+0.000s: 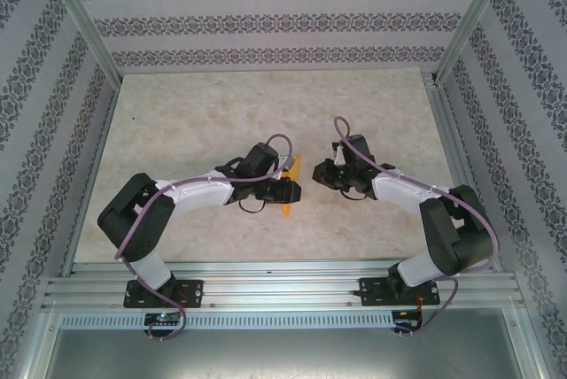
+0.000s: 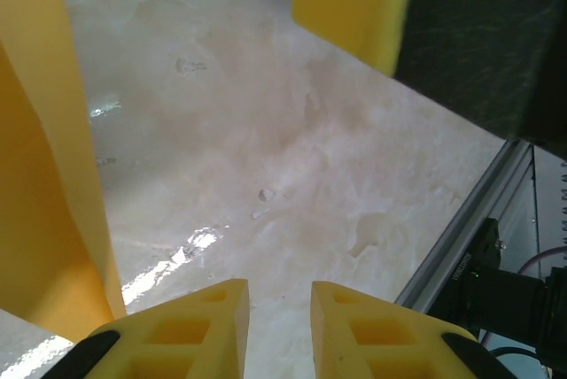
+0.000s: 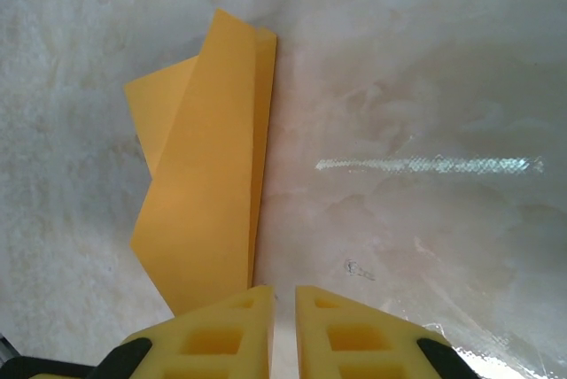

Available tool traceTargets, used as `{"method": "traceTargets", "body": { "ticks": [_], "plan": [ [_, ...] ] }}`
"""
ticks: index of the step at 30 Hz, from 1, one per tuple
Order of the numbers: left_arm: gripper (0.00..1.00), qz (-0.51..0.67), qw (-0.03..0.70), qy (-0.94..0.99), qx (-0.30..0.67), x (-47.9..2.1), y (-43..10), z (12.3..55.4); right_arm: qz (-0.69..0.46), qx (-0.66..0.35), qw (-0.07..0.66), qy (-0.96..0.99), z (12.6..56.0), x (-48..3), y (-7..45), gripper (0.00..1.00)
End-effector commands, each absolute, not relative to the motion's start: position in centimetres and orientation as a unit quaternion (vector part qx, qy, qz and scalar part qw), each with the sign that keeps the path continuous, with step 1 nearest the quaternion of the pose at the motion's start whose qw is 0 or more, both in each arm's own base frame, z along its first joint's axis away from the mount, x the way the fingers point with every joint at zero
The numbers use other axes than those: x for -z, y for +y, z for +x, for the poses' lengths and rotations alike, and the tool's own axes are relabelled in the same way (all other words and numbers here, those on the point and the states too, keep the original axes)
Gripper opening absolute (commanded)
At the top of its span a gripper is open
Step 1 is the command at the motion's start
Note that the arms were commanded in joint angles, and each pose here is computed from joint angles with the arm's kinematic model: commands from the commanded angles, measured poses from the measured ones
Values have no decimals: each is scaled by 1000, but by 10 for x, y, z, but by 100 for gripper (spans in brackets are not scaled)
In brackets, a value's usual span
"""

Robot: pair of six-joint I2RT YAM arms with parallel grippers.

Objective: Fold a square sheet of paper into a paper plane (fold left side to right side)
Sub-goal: Hold the paper plane at the center of the table.

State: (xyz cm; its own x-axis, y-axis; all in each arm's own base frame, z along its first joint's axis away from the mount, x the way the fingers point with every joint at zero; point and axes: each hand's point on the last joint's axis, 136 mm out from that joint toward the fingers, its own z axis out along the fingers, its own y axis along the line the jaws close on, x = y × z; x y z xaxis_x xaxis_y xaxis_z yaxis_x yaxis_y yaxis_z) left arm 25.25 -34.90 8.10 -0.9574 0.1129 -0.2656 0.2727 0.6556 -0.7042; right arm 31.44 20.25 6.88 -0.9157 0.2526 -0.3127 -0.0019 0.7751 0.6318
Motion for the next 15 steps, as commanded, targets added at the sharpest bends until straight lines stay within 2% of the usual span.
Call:
{"method": "traceTargets", "body": {
  "ticks": [1,15],
  "plan": [
    [26,94,91,916,379,-54,-346,249,68,-340,203,916,319,-73,208,15],
    [23,89,66,944,311,-8,-318,236,38,-352,176,918,310,-58,253,14]
  ]
}}
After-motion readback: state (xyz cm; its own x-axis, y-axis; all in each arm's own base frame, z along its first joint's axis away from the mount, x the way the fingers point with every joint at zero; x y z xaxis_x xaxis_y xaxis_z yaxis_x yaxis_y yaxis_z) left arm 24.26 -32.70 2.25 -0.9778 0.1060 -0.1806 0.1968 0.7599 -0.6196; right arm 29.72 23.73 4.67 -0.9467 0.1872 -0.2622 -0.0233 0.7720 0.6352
